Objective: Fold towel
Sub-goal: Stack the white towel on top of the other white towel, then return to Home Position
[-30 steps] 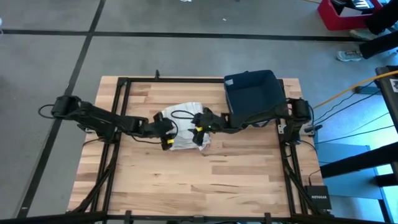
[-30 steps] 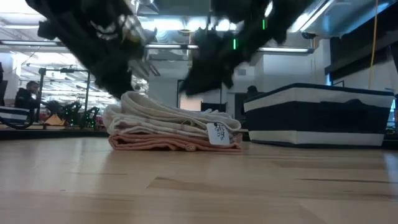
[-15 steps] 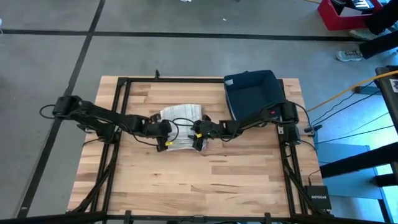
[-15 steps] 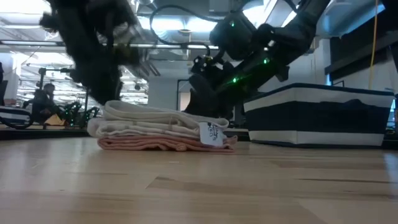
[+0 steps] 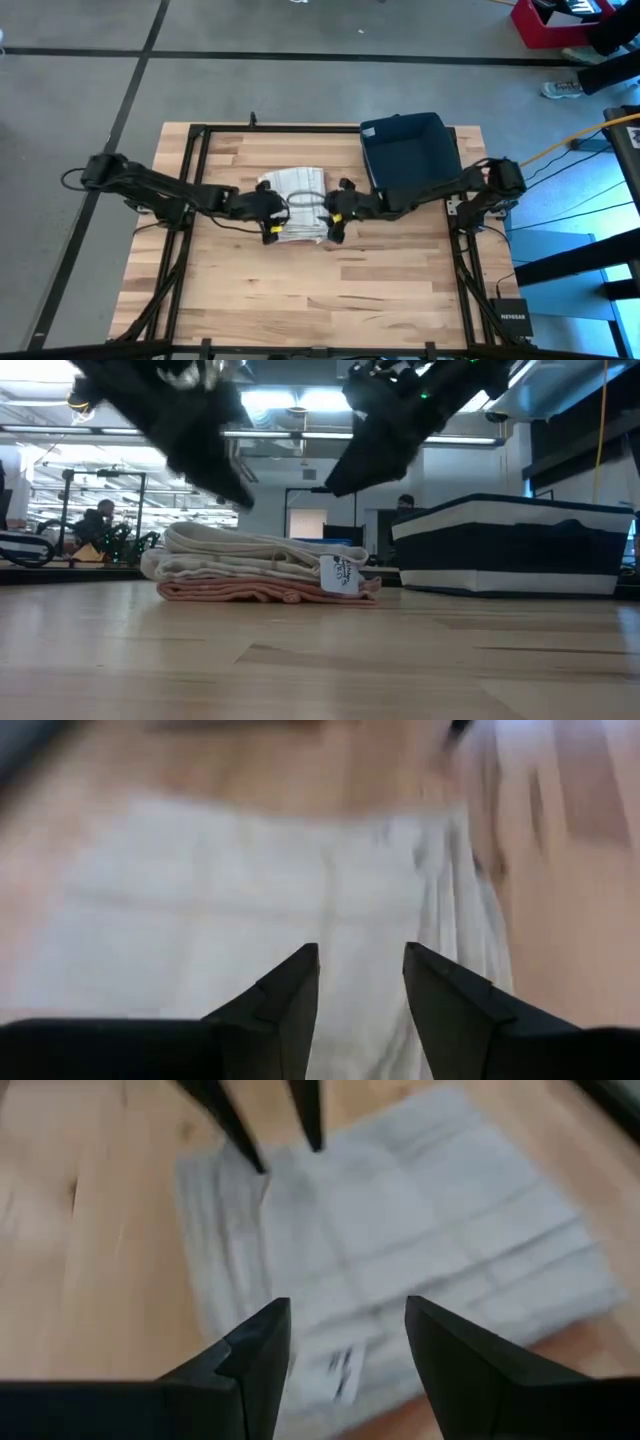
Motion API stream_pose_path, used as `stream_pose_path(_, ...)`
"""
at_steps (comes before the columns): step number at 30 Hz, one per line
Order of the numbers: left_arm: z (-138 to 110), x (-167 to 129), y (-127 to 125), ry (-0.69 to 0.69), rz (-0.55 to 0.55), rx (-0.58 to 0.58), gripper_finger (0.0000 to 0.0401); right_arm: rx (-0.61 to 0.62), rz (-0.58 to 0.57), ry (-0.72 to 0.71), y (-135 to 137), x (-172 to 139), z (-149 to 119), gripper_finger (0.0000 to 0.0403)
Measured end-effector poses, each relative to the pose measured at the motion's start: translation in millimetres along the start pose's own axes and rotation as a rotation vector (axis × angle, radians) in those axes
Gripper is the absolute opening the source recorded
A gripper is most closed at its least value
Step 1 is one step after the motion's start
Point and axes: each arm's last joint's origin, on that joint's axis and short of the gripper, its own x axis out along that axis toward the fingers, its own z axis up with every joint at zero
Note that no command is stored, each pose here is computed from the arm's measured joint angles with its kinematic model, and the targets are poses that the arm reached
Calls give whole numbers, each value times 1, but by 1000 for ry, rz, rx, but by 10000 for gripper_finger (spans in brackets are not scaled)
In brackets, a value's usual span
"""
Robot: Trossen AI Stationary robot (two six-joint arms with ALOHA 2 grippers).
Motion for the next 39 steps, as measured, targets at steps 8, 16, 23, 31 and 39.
stream_pose_path(8, -37, 44, 4, 185, -115, 20, 121, -61, -50, 14, 21, -7, -8, 202)
stream_pose_path(16, -31, 46, 22, 194, -19, -14, 97, -78, -38, 13, 22, -7, -8, 202)
stream_pose_path(23, 4, 8, 15, 78, -65, 8, 92, -68, 18, 10, 24, -18, 4, 201)
stream_pose_path(31, 53, -66, 16, -348, -140, 65, 48, -162, 113, -126, 17, -83, 36, 119)
stream_pose_path(39, 29, -89, 18, -504, -183, 85, 11, -181, 361, -404, -14, -133, 4, 7)
